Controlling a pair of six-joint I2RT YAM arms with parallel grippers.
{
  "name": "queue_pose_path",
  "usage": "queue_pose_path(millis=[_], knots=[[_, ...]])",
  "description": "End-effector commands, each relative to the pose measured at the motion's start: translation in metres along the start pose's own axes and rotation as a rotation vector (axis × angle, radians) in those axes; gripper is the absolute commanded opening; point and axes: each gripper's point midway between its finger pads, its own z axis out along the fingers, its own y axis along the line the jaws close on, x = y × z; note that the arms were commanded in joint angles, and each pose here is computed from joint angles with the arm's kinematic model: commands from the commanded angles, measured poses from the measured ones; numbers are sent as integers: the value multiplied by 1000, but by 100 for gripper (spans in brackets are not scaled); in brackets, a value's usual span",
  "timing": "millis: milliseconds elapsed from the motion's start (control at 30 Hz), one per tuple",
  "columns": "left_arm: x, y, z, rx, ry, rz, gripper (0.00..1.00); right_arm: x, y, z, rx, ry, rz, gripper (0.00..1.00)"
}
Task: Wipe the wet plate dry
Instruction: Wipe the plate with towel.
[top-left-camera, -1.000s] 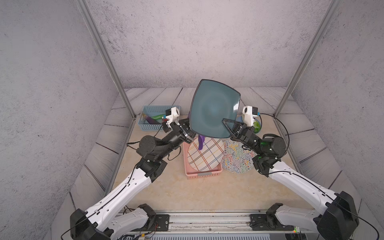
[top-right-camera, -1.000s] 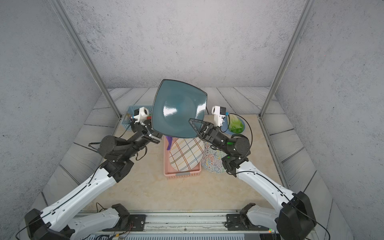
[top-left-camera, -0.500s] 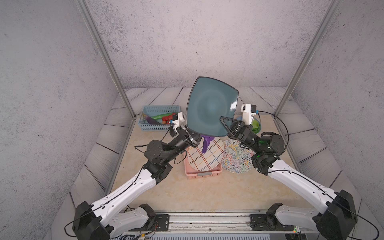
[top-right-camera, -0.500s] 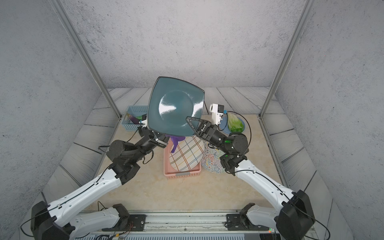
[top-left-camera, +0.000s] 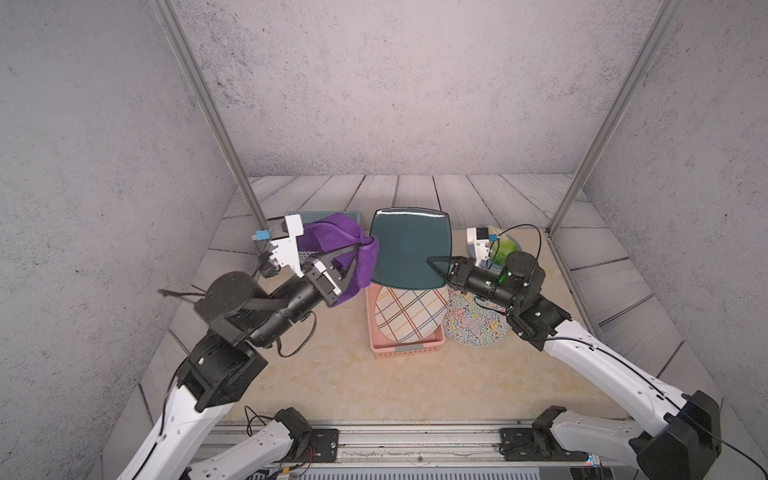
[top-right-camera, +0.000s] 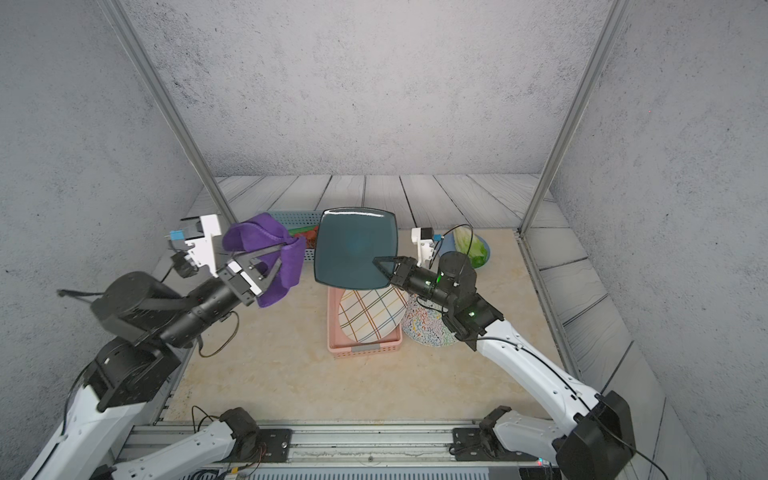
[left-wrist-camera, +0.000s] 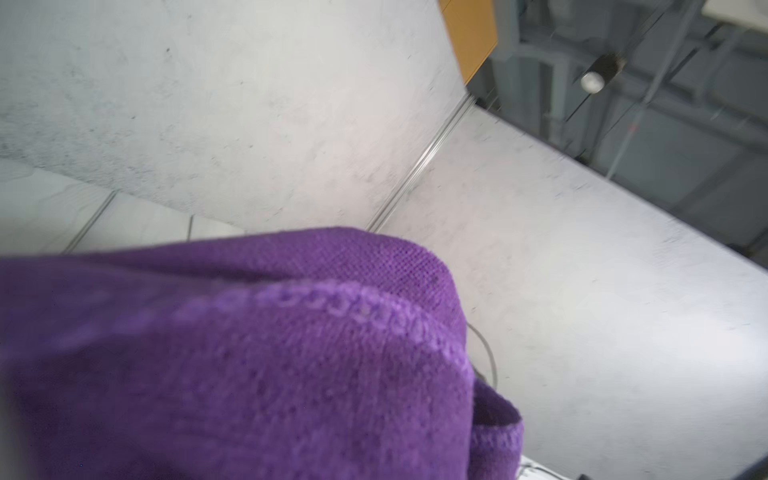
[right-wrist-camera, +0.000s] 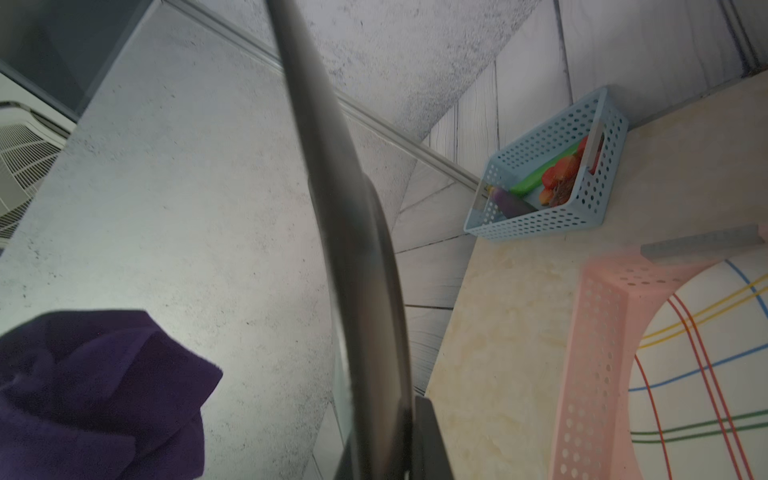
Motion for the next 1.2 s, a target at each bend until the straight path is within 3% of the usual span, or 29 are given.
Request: queue_pose_path(millis=[0,233,333,467,600,733,900,1000,1067,1167], knots=[[68,70,29,-221,251,154,0,-29,80,-27,-198,-117,-176,0],[148,92,64,-187,414,90,0,-25,89,-24,-258,-109,-142,0],[175,76,86,-115,422,8,0,-22,98,-18,-307,-114,-121,0],[194,62,104,-114,474,28,0,-27,108,-18,-352,-135,-95,0],[169,101,85,-275,394,40,0,-35,105,-35,-327,-210,-97,0],[136,140,58,-388,314,-17,0,-24,110,-38,-318,-151,-133,0],[155,141,65,-343,341,-91,0,5,138,-21,-426,-44,-199,0],[126,180,39,-492,191,-124,0,13,138,-27,-451,-35,-207,0],[103,193,26,-526,147,-127,0,16,133,-35,-418,-46,-223,0],[101,174,41,-446,232,-53,0,25,129,-35,-392,-24,-246,0]])
